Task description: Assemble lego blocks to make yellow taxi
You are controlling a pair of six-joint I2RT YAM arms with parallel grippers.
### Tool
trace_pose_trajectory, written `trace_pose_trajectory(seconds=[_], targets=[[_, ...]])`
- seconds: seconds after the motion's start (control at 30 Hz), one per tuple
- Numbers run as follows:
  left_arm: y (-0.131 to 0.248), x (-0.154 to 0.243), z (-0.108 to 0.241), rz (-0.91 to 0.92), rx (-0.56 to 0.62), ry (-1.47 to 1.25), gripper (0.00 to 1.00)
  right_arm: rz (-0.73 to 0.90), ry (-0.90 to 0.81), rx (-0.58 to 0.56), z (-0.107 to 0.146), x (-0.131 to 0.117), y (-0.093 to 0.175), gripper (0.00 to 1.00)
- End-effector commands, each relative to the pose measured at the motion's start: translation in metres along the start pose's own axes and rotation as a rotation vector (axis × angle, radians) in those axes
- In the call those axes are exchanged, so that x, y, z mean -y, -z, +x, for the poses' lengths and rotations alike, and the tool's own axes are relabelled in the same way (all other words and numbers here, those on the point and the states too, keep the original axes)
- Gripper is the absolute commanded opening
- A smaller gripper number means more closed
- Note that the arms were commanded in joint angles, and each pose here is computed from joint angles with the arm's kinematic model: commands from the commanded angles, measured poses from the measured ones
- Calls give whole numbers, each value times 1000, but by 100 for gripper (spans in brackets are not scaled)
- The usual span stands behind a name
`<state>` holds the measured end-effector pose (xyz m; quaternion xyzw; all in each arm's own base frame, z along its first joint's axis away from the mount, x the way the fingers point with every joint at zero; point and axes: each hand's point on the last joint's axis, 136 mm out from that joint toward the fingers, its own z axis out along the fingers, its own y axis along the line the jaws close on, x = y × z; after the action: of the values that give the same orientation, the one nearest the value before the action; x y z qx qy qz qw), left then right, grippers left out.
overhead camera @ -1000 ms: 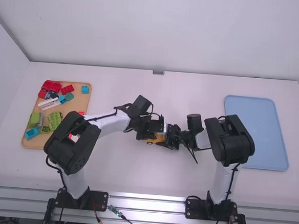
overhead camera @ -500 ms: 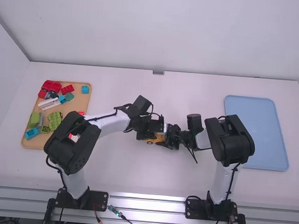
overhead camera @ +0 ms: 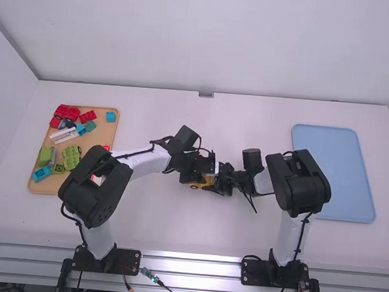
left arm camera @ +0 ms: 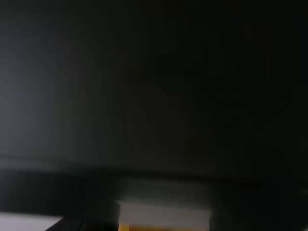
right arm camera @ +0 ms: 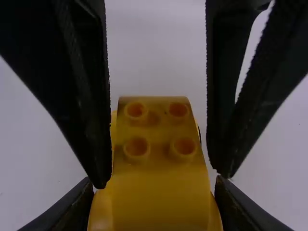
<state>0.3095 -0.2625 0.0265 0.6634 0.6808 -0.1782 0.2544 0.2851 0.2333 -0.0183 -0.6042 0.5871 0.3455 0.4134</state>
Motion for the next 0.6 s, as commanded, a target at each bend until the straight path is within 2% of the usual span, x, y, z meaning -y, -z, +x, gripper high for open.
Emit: trace_pose_trajectory(seconds=[0.0,0.03,0.17,0.57], targets=[[-9,11,7,24,-31,11,52,-7,-13,-61,14,-9,-7,21],[-7,10,8,26,-21,21,56,-8,-14,-61,15,-9,-6,21],[-2,9,7,48,21,23,59,-6,-14,-63,15,-9,-6,21],[12,9,6,74,72,13,62,-6,-14,-64,15,-9,-6,21]])
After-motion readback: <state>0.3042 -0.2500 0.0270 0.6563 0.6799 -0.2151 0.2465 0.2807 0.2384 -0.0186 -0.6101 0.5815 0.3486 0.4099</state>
